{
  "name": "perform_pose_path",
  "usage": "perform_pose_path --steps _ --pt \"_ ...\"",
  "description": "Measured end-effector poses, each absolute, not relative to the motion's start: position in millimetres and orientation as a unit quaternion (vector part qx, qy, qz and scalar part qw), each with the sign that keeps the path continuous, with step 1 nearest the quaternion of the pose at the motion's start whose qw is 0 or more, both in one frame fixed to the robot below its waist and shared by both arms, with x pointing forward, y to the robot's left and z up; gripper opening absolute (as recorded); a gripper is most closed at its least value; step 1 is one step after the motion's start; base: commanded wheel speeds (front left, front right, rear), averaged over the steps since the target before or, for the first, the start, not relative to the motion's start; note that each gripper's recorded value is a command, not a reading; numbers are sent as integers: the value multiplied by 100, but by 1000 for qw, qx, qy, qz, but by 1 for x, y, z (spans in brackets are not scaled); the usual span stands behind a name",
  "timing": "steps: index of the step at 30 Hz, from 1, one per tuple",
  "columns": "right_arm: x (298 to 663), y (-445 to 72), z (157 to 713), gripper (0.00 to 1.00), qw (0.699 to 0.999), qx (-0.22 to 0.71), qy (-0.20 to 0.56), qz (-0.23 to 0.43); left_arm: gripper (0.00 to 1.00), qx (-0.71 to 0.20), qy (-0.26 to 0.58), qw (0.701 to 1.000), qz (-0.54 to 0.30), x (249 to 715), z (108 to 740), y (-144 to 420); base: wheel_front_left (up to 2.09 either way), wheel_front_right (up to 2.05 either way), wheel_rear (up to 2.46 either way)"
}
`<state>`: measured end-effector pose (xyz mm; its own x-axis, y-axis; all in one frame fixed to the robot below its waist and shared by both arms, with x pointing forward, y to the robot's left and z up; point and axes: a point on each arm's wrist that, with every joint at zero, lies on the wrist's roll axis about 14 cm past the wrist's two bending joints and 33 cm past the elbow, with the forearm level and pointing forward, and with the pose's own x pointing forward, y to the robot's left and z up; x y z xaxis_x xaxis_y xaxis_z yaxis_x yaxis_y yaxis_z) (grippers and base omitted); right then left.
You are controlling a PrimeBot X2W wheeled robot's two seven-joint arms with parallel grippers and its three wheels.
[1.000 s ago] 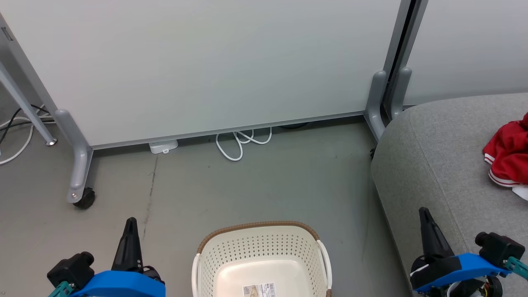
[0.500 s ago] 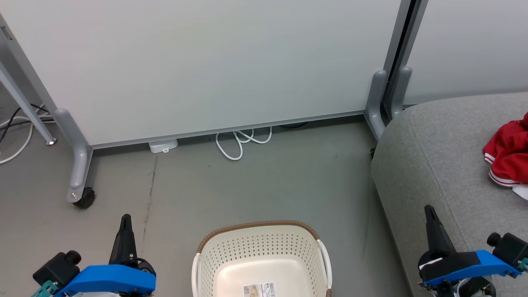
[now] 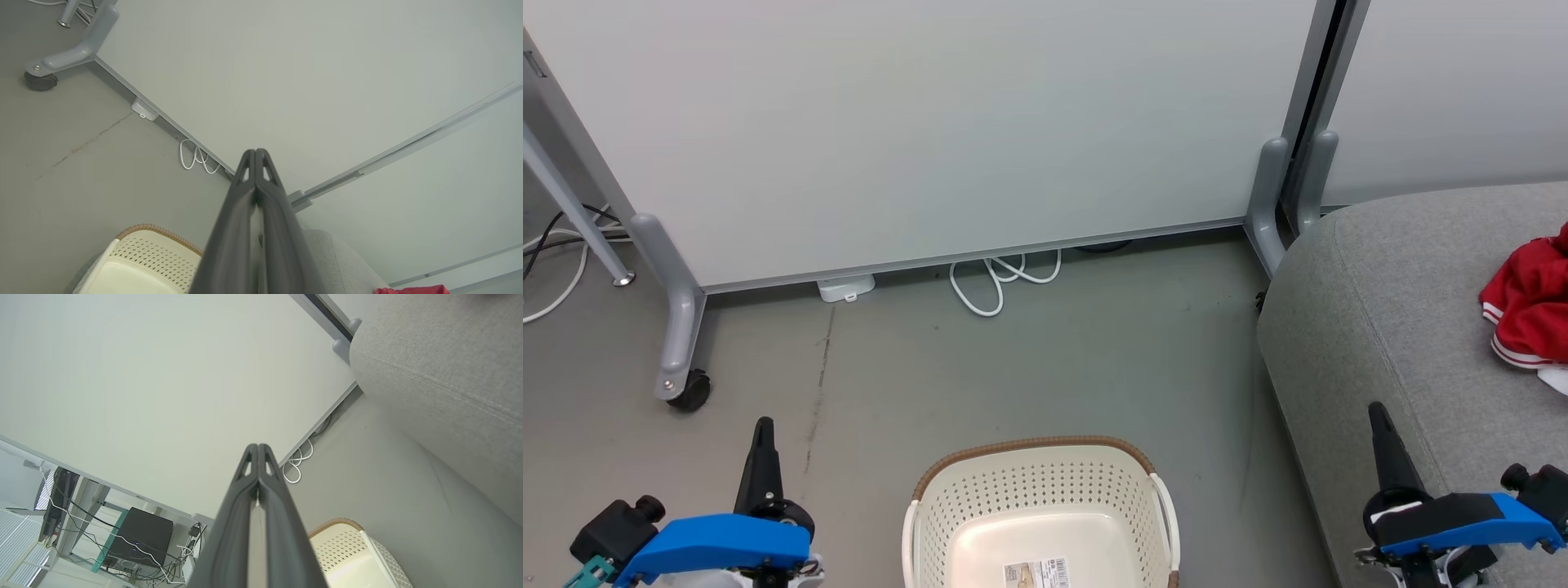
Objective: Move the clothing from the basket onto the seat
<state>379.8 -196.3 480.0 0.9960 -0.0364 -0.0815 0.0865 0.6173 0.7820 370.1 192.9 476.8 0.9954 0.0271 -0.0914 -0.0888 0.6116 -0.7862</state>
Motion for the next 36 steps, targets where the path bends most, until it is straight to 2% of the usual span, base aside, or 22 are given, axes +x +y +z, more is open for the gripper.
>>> perform_pose_path --steps 36 --pt "384 -199 490 0 802 596 18 -27 0 -597 23 801 26 380 489 197 0 0 0"
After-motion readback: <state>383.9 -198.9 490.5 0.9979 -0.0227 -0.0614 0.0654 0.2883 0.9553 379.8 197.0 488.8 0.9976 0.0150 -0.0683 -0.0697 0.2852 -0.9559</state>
